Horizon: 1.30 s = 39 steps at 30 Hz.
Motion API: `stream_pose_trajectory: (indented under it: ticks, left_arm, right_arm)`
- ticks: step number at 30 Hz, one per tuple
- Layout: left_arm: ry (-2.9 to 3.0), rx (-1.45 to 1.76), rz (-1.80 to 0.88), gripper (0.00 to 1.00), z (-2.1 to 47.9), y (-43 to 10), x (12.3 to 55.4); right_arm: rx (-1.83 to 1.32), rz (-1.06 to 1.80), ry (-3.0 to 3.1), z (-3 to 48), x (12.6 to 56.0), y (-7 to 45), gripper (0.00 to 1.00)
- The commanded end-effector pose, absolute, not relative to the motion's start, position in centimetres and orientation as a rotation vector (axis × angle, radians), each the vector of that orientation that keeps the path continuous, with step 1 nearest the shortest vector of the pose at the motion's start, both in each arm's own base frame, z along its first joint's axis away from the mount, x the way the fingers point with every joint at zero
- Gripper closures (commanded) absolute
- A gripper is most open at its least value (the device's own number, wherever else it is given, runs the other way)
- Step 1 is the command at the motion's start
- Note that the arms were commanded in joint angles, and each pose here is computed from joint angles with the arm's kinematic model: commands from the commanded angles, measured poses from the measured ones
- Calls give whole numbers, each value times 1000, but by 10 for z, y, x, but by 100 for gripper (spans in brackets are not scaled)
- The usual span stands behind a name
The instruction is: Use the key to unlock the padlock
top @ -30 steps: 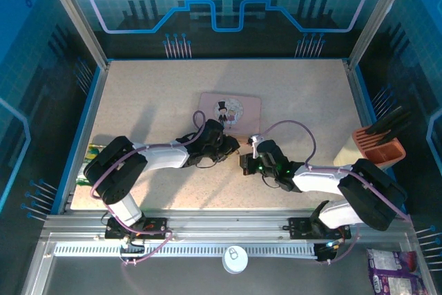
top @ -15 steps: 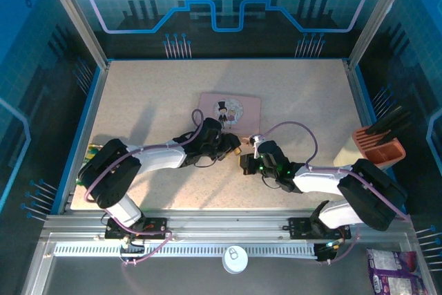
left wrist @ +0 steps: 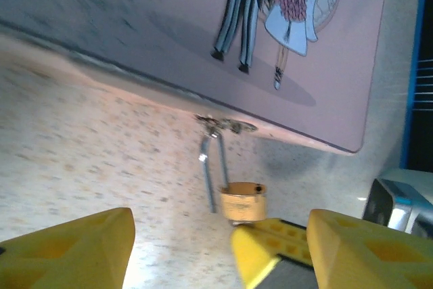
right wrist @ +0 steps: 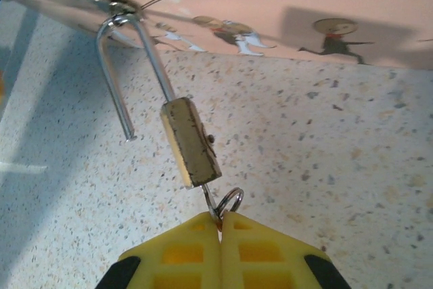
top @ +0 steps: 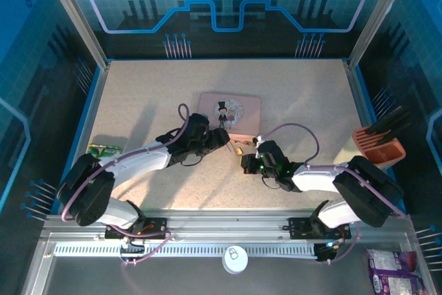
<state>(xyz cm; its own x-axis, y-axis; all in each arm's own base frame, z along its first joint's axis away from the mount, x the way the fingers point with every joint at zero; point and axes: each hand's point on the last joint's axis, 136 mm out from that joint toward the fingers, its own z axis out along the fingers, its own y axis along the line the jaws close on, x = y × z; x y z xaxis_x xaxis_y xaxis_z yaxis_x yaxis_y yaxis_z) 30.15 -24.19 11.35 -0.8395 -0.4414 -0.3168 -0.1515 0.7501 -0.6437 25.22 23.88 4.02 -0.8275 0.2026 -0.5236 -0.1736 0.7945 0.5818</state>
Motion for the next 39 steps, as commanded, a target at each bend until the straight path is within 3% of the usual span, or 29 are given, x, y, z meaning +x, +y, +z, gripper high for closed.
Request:
stream_pose_trajectory:
  ticks: [1,7,17,27,39]
  left_arm:
    - [2488,-349,-635,27,125,-203,311]
    - [2443,-222,-492,20,135,-168,343]
    - [2481,-147,-569,16,122,-182,389]
    - [2532,-151,-602,19,101,-203,386]
    - [2593,-228,-600,23,77,-218,361]
  right_arm:
    - [97,877,2417,35,256,232,100]
    - [123,904,2447,33,264,234,100]
    - [94,946,2469,30,274,246,99]
    - [50,868,2467,40,282,230,63]
    - [-249,709,2365,85,289,213,58]
